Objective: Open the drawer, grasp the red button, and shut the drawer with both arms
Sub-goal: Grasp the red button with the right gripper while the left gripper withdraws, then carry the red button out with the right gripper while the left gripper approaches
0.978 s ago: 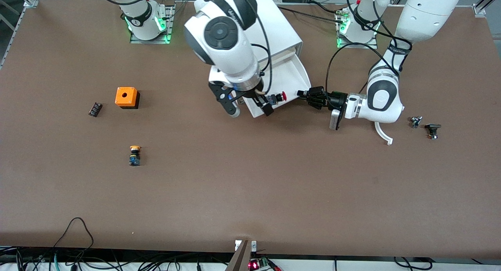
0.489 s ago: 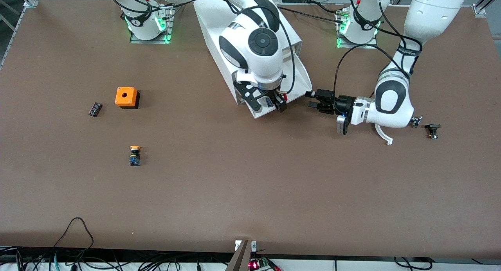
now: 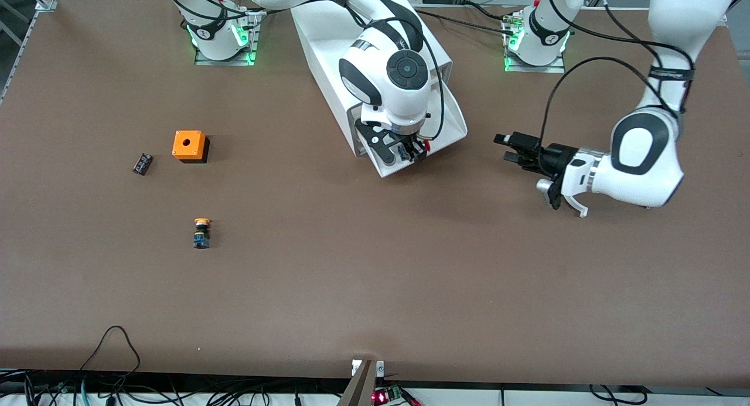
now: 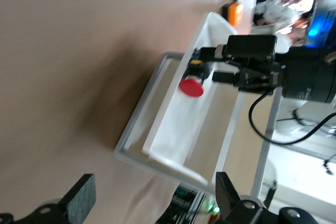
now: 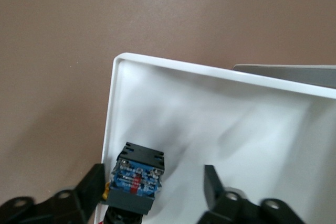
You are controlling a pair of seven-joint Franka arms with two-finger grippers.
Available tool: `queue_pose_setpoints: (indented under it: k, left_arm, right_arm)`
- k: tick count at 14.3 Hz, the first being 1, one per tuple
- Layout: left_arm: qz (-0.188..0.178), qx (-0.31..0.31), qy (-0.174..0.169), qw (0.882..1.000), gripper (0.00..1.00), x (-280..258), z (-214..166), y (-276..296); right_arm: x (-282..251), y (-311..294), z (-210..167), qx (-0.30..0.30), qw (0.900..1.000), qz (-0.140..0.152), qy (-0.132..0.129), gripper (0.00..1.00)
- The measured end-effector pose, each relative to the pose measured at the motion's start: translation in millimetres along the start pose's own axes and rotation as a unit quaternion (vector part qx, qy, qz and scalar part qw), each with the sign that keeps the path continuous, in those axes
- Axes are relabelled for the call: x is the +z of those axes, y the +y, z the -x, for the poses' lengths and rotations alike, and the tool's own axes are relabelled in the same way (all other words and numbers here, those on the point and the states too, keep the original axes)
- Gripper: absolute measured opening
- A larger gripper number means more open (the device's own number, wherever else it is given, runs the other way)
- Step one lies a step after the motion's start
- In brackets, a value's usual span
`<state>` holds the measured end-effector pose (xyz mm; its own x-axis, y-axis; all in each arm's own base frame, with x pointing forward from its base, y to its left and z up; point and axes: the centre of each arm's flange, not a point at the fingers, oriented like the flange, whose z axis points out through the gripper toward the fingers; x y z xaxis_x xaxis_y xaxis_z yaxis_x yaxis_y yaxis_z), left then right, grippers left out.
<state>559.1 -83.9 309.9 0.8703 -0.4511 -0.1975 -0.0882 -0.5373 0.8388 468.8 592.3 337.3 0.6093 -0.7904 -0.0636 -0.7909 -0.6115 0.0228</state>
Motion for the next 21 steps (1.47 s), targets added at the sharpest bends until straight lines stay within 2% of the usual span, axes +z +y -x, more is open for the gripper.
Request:
queue_pose_setpoints:
  k: [1, 2, 4, 5, 8, 11, 13, 16, 18, 20, 21]
  left_arm:
    - [-0.029, -0.005, -0.015, 0.999, 1.00, -15, 0, 11]
    - [-0.058, -0.011, -0.028, 0.998, 1.00, -27, 1, 21]
    - [-0.121, -0.015, -0.049, 0.991, 1.00, -53, 3, 39]
    - [-0.155, -0.017, -0.059, 0.986, 1.00, -66, 4, 47]
    - [-0.243, -0.034, -0.081, 0.966, 1.00, -101, 8, 80]
    - [-0.322, -0.064, -0.078, 0.941, 1.00, -129, 12, 126]
    - [-0.388, -0.066, -0.070, 0.917, 1.00, -140, 11, 156]
    - [-0.468, -0.064, -0.060, 0.879, 1.00, -150, 9, 189]
    - [-0.485, -0.061, -0.042, 0.871, 1.00, -162, 9, 198]
    - [-0.486, -0.062, -0.031, 0.871, 1.00, -167, 7, 198]
    - [-0.478, -0.074, -0.023, 0.875, 1.00, -164, 3, 195]
  right_arm:
    - [-1, -2, 0, 0.000, 1.000, -0.007, -0.002, 0.79]
    - [-2, -2, 1, 0.000, 1.000, -0.012, -0.003, 0.72]
    - [-3, -3, 1, 0.000, 1.000, -0.015, -0.004, 0.48]
    - [-3, -3, 0, 0.000, 1.000, -0.015, -0.004, 0.40]
    - [-5, -4, -1, 0.001, 1.000, -0.018, -0.004, 0.40]
    - [-21, -9, -17, 0.001, 0.999, -0.032, -0.002, 0.40]
    - [-50, -16, -46, -0.010, 0.999, -0.048, -0.003, 0.40]
    - [-85, -20, -95, -0.082, 0.995, -0.058, 0.003, 0.40]
    - [-92, -23, -130, -0.149, 0.987, -0.061, 0.010, 0.40]
    - [-95, -24, -176, -0.209, 0.976, -0.061, 0.013, 0.40]
    - [-95, -23, -204, -0.240, 0.969, -0.057, 0.015, 0.40]
